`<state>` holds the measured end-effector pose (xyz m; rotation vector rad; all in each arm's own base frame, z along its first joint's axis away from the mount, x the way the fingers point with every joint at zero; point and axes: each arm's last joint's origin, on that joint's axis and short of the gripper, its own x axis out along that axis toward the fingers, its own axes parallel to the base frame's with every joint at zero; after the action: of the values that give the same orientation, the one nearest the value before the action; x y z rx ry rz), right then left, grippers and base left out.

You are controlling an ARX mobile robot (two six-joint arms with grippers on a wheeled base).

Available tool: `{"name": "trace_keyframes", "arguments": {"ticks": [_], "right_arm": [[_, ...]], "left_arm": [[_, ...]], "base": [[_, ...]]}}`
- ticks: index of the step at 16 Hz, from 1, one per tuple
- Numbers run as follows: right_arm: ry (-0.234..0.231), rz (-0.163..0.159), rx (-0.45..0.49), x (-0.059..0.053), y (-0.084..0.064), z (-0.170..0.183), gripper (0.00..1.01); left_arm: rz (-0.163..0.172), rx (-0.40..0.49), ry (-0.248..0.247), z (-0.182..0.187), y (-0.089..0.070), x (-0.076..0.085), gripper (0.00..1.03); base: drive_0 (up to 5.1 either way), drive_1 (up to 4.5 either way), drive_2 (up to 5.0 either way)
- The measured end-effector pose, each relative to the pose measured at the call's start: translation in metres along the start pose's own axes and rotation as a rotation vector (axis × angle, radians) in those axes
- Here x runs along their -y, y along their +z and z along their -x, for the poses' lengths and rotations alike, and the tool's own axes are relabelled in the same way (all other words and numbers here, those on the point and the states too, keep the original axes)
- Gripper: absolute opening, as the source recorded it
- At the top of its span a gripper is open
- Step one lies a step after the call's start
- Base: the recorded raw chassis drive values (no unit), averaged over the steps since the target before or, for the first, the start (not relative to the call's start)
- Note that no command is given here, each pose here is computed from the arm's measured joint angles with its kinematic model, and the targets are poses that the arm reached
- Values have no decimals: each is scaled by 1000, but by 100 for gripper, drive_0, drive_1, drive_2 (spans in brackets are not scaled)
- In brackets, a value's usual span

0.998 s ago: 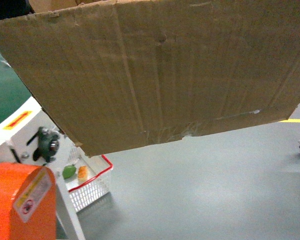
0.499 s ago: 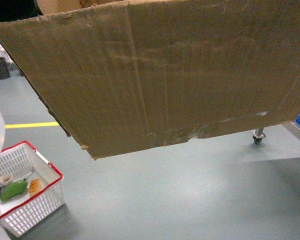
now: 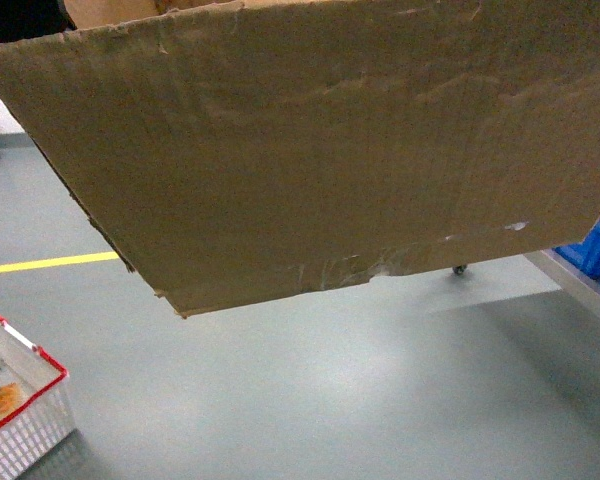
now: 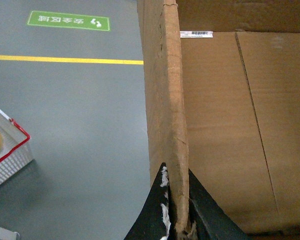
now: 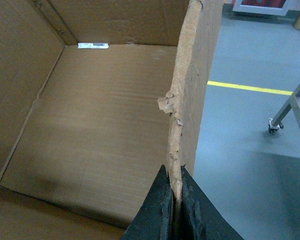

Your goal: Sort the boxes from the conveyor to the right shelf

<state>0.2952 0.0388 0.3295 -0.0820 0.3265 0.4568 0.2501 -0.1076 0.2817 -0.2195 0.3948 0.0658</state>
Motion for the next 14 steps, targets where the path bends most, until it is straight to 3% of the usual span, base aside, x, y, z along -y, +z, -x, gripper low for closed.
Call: {"name": "trace_keyframes", "arguments": {"ticks": [14], "right_arm": [[0, 0, 0, 0, 0, 0, 2]], "left_arm": [[0, 0, 0, 0, 0, 0, 2]], "base": [[-138, -138, -138]]}}
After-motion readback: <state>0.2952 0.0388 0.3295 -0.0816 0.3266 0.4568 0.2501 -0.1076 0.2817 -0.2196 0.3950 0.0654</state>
